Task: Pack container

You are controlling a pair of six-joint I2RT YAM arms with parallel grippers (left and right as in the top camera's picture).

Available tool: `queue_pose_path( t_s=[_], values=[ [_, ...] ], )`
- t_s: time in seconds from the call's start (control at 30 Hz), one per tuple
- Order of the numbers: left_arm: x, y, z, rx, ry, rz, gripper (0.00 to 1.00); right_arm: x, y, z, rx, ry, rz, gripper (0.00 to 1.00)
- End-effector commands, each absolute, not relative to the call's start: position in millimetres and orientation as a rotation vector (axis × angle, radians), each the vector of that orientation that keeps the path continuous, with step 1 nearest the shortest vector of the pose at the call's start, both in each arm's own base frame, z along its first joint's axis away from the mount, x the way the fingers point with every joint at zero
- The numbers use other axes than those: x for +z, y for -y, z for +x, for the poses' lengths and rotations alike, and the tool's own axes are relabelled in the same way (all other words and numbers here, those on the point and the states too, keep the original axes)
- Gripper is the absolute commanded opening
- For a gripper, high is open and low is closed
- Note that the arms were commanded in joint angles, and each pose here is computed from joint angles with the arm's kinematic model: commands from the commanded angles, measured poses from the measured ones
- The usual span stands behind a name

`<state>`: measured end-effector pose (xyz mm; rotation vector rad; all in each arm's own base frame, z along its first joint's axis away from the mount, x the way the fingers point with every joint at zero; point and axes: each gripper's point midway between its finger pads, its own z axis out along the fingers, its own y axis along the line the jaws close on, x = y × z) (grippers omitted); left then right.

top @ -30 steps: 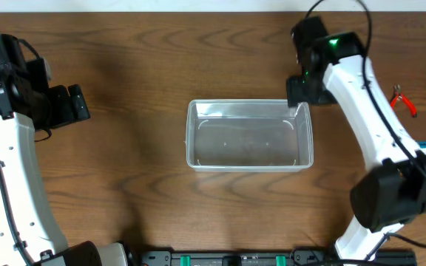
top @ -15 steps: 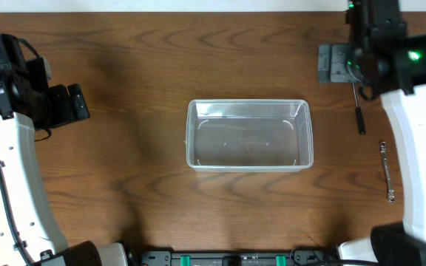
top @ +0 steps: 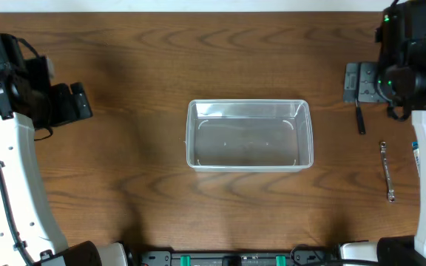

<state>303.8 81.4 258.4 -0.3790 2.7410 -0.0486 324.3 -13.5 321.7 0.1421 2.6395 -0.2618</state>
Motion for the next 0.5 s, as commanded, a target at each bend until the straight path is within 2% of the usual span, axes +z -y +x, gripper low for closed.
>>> queue_pose_path(
  t_s=[0.0, 0.23, 0.47],
  values=[
    [272, -34, 313, -0.377, -2.668, -0.073, 0.98, 323, 2, 323, -0.119, -2.653, 0.048, 0.99],
    [274, 4, 311, -0.409, -2.66, 0.221, 0.98, 320, 18, 322, -0.177, -2.664, 0.102, 0.99],
    [276, 25, 308, -0.256, -2.672, 0.34, 0.98, 314, 25, 320, -0.23, -2.69, 0.11, 0.99]
  ],
)
